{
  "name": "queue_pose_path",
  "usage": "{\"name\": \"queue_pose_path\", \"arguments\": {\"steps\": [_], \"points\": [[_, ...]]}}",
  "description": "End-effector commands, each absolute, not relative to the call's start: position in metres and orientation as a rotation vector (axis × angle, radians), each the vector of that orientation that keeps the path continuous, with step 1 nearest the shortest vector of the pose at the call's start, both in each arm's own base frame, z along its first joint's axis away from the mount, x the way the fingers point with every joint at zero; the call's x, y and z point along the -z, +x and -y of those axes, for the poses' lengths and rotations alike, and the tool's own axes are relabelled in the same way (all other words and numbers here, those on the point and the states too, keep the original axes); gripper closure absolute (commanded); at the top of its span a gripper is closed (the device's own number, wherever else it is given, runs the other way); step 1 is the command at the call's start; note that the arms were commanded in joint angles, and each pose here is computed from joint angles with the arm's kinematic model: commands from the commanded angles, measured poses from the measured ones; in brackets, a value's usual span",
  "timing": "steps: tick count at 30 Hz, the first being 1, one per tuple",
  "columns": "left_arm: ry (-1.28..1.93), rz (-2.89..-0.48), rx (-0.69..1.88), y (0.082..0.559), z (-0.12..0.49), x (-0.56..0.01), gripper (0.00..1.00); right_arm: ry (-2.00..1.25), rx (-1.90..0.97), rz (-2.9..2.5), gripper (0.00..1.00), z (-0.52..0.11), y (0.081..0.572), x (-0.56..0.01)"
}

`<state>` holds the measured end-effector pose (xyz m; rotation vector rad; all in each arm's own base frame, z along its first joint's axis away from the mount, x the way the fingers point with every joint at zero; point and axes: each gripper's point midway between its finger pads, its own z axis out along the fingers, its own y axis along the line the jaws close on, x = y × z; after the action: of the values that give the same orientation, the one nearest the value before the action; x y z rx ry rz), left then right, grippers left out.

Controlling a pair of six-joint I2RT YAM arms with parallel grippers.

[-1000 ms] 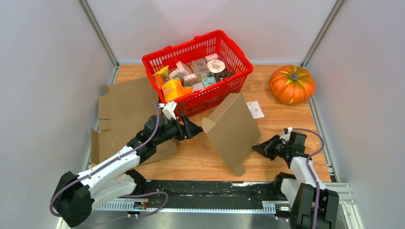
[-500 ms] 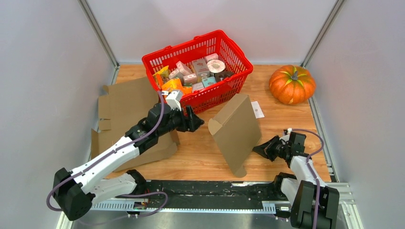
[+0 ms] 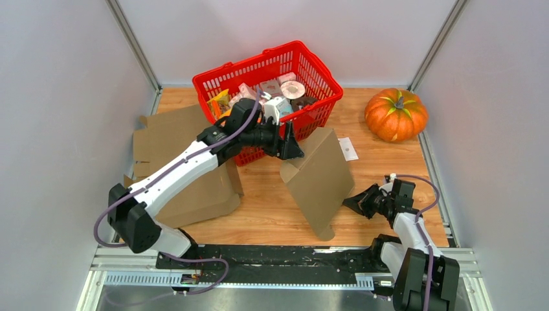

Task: Fold the paper box

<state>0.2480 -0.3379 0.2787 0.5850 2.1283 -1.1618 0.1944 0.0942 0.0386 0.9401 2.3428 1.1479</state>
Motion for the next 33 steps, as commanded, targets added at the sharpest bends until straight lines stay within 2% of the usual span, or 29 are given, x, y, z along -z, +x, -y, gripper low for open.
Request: {"name": "queue_pose_path", "arguments": {"steps": [1, 14, 23, 29, 33], "points": [[0.7, -2.139, 1.156, 0.242, 0.345, -0.281, 0.18, 0.914, -1.127, -2.348, 1.0, -0.094, 0.193, -0.038], [0.79, -2.173, 1.302, 0.222, 0.386, -0.258, 0.18, 0.902, -1.133, -2.34, 1.0, -0.094, 0.192, -0.04], [0.764, -2.05, 1.481, 0.208, 0.39, -0.289, 0.16, 0.892, -1.136, -2.333, 1.0, -0.095, 0.192, -0.042], [0.74, -2.069, 1.47, 0.206, 0.389, -0.294, 0.16, 0.893, -1.133, -2.331, 1.0, -0.094, 0.192, -0.042], [0.678, -2.16, 1.305, 0.218, 0.379, -0.282, 0.19, 0.888, -1.13, -2.326, 1.0, -0.094, 0.193, -0.043]]}}
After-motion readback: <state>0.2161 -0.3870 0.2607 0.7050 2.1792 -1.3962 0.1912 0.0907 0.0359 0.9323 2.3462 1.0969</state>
